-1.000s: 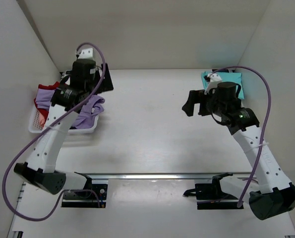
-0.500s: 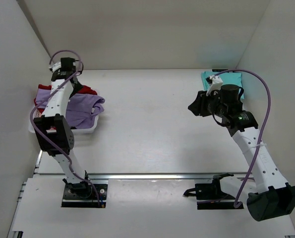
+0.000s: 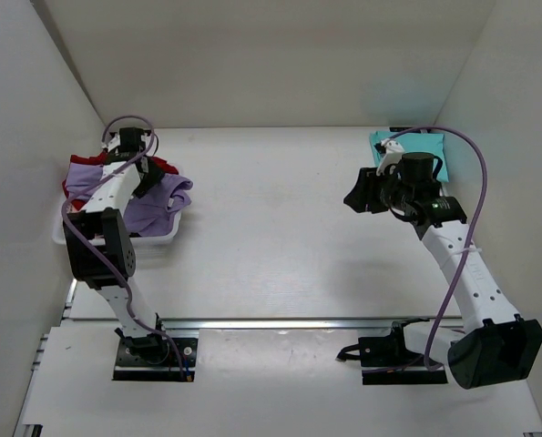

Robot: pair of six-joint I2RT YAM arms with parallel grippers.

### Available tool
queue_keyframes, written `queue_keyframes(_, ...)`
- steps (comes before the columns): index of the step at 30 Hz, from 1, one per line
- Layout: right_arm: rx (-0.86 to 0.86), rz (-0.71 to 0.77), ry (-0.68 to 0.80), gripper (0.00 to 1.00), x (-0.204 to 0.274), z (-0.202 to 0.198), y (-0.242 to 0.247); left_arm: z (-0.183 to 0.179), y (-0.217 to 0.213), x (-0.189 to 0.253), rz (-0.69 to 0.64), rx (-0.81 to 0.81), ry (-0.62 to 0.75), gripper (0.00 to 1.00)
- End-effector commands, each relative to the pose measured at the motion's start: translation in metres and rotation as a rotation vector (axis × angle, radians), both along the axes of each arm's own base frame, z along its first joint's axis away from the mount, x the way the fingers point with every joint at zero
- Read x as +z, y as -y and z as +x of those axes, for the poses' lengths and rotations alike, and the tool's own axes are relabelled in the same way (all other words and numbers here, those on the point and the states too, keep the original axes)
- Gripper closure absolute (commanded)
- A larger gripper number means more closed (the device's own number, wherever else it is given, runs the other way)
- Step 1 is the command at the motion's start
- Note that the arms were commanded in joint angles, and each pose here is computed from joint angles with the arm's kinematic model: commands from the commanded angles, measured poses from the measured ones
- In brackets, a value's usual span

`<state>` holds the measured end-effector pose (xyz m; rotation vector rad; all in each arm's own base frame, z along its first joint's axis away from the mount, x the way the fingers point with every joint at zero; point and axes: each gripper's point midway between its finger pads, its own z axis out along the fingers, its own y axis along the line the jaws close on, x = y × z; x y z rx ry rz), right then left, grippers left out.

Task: Fold and stack the t-shirts
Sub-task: Grab crumpled tshirt from bin with the left arm, then move the tshirt to the center of the board

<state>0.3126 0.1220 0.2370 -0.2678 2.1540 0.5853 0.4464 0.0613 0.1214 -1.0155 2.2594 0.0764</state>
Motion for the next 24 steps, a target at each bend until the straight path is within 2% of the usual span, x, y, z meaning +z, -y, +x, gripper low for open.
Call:
queue_keyframes(1, 0.029, 0.002, 0.062, 0.57, 0.022, 0.006, -0.003, 0.015, 0.008, -0.005, -0.058, -0.035, 0.056, 0.49)
queue_keyframes(2, 0.028, -0.002, 0.058, 0.57, 0.021, 0.006, -0.002, 0.012, 0.011, -0.008, -0.063, -0.046, 0.040, 0.72)
queue_keyframes(4, 0.027, 0.008, 0.055, 0.57, 0.021, 0.007, -0.003, 0.010, 0.014, -0.009, -0.061, -0.049, 0.031, 1.00)
queue_keyframes(7, 0.034, 0.012, 0.064, 0.58, 0.022, 0.007, -0.004, 0.012, 0.019, 0.018, -0.063, -0.046, 0.085, 1.00)
queue_keyframes(11, 0.047, 0.027, 0.069, 0.60, 0.024, 0.005, -0.010, 0.023, 0.024, 0.134, 0.040, -0.005, 0.333, 1.00)
queue_keyframes(13, 0.048, 0.028, 0.066, 0.61, 0.023, 0.005, -0.012, 0.016, 0.052, 0.220, 0.117, -0.046, 0.517, 1.00)
queue_keyframes(15, 0.053, 0.041, 0.074, 0.62, 0.024, 0.004, -0.015, 0.015, 0.088, 0.312, 0.107, -0.144, 0.786, 1.00)
queue_keyframes(16, 0.051, 0.050, 0.077, 0.63, 0.025, 0.003, -0.015, 0.002, 0.108, 0.348, 0.108, -0.259, 0.907, 1.00)
queue_keyframes(17, 0.047, 0.054, 0.070, 0.63, 0.021, 0.002, -0.015, -0.011, 0.143, 0.385, 0.033, -0.449, 1.087, 1.00)
queue_keyframes(18, 0.041, 0.054, 0.078, 0.64, 0.023, 0.003, -0.014, -0.023, 0.166, 0.401, -0.068, -0.556, 1.175, 1.00)
queue_keyframes(20, 0.019, 0.050, 0.111, 0.64, 0.031, 0.003, -0.010, -0.045, 0.201, 0.421, -0.230, -0.732, 1.237, 1.00)
queue_keyframes(21, -0.001, 0.042, 0.108, 0.65, 0.030, 0.004, -0.006, -0.048, 0.210, 0.422, -0.292, -0.760, 1.237, 1.00)
queue_keyframes(24, -0.037, 0.044, 0.139, 0.67, 0.037, 0.001, 0.005, -0.059, 0.231, 0.411, -0.361, -0.858, 1.206, 1.00)
